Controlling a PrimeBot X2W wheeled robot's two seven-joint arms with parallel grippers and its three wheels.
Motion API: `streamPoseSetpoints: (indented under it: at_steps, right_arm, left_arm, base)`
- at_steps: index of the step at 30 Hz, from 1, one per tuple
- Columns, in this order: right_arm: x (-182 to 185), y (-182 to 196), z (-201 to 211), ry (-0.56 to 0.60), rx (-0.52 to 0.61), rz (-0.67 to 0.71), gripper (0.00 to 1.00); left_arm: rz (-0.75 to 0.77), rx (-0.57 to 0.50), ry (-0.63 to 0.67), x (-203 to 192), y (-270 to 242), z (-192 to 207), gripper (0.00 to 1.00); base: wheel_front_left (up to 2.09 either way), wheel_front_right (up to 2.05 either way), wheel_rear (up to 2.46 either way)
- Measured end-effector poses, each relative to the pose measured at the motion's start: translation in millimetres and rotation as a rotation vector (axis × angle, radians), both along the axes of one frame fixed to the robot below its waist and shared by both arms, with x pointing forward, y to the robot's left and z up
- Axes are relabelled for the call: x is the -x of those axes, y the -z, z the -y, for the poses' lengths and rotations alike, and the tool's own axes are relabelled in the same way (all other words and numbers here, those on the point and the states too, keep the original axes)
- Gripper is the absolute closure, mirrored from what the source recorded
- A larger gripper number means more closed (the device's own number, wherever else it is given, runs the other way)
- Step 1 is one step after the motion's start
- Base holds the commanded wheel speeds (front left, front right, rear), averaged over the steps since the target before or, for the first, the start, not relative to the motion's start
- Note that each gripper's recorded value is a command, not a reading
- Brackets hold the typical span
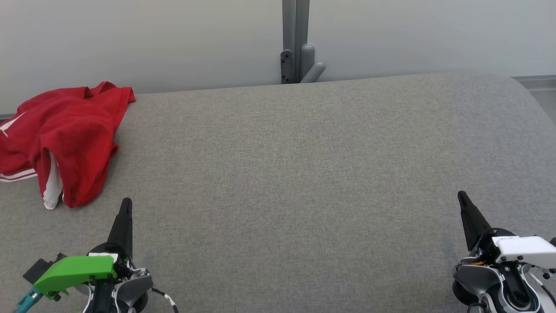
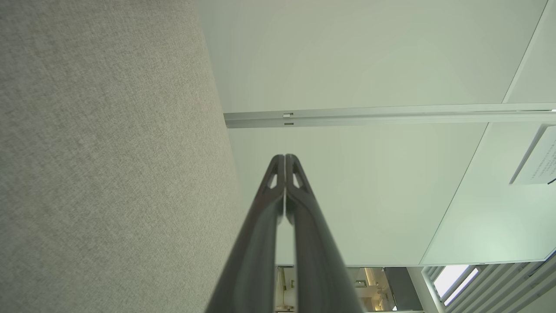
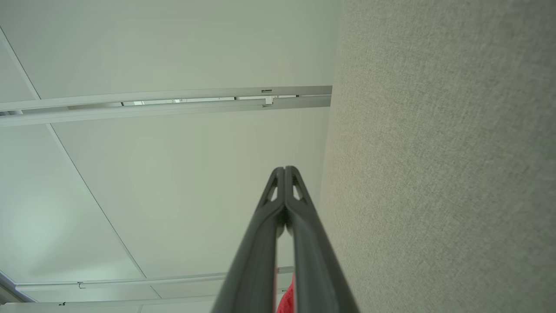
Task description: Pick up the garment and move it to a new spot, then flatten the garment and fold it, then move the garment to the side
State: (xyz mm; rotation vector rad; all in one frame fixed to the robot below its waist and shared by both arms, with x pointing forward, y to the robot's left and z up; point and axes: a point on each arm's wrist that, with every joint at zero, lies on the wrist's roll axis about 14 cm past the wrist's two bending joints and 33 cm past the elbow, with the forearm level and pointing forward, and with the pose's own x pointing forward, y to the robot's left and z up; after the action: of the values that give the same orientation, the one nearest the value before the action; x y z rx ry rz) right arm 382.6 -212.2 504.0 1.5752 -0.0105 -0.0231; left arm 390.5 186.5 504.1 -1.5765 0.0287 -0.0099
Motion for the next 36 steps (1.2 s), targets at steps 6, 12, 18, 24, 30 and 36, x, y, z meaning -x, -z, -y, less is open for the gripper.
streamPoseSetpoints:
  at_steps: [6, 12, 18, 24, 30, 36]
  right_arm:
    - [0.0, 0.0, 0.0, 0.0, 0.0, 0.0, 1.0]
    - [0.0, 0.0, 0.0, 0.0, 0.0, 0.0, 1.0]
    - [0.0, 0.0, 0.0, 0.0, 0.0, 0.0, 1.0]
    - [0.0, 0.0, 0.0, 0.0, 0.0, 0.0, 1.0]
    - [0.0, 0.0, 0.0, 0.0, 0.0, 0.0, 1.0]
    - [0.0, 0.0, 0.0, 0.0, 0.0, 0.0, 1.0]
  left_arm:
    - [0.0, 0.0, 0.0, 0.0, 0.0, 0.0, 1.0]
    - [0.0, 0.0, 0.0, 0.0, 0.0, 0.0, 1.0]
    - [0.0, 0.0, 0.0, 0.0, 0.0, 0.0, 1.0]
    - [0.0, 0.0, 0.0, 0.0, 0.0, 0.0, 1.0]
    - [0.0, 0.0, 0.0, 0.0, 0.0, 0.0, 1.0]
    - [0.0, 0.0, 0.0, 0.0, 0.0, 0.0, 1.0]
  base:
    - [0.0, 0.0, 0.0]
    - [0.0, 0.0, 0.0]
    - [0.0, 0.0, 0.0]
    - [0.0, 0.0, 0.0]
    - [0.0, 0.0, 0.0]
    - [0.0, 0.0, 0.0]
